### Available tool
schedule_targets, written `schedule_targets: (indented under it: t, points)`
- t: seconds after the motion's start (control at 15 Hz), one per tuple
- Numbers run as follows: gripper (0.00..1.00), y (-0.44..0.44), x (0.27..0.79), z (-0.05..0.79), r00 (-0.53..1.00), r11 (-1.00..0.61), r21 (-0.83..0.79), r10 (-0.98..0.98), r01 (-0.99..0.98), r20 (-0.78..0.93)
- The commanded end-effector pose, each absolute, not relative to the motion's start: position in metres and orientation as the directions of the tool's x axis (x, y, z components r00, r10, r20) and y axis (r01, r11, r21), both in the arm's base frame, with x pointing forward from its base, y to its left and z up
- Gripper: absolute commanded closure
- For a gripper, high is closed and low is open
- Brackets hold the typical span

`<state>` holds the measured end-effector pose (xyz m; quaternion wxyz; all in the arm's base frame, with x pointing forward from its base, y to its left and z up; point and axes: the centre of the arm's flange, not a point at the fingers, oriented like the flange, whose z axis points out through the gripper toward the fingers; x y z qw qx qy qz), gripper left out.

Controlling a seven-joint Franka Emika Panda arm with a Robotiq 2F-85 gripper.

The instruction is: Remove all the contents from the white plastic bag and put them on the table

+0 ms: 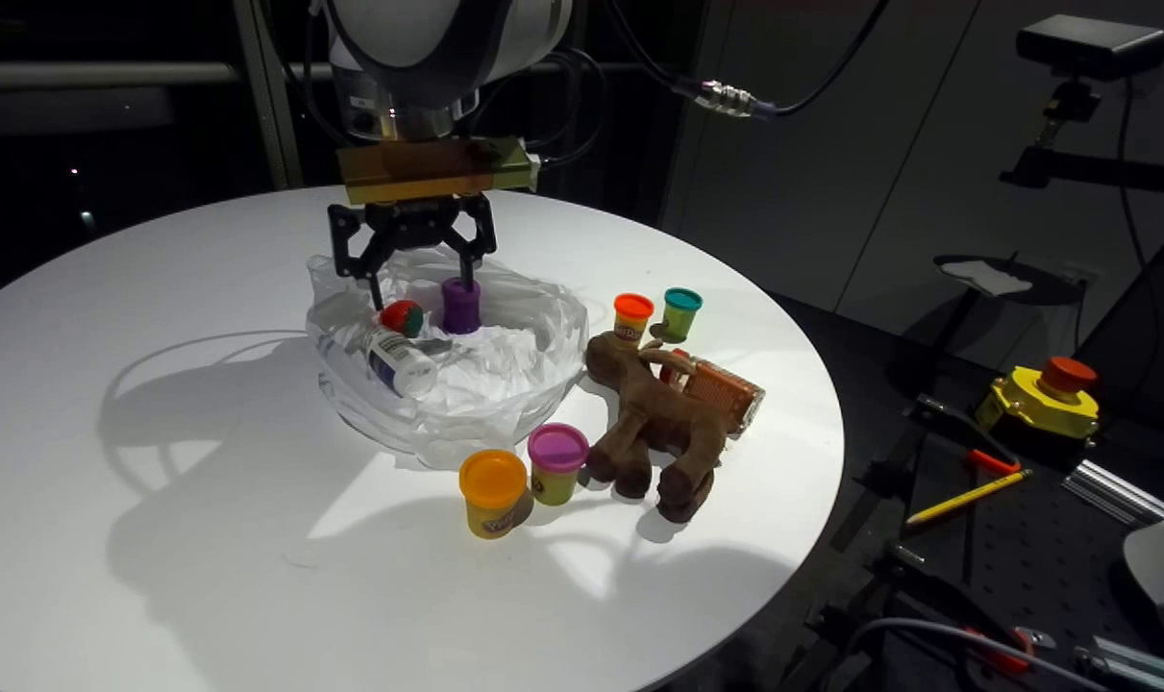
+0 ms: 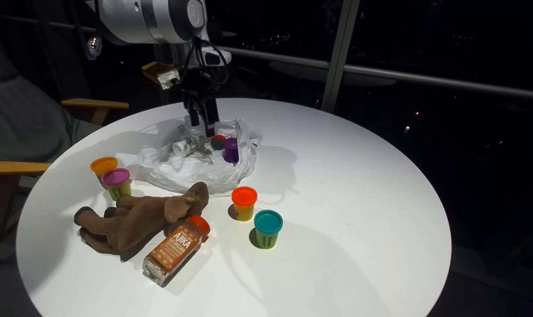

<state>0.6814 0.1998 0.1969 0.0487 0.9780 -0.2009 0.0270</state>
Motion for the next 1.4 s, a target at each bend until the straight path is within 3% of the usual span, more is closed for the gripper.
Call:
schedule_targets:
  t: [0.0, 1.33]
  points:
    - [0.0, 0.204, 0.688, 0.203, 0.93, -0.929, 0.052, -0.366, -0.367, 0.035]
    - [0.0, 0.213, 0.697, 0.165, 0.944, -0.949, 0.032, -0.317, -0.315, -0.091]
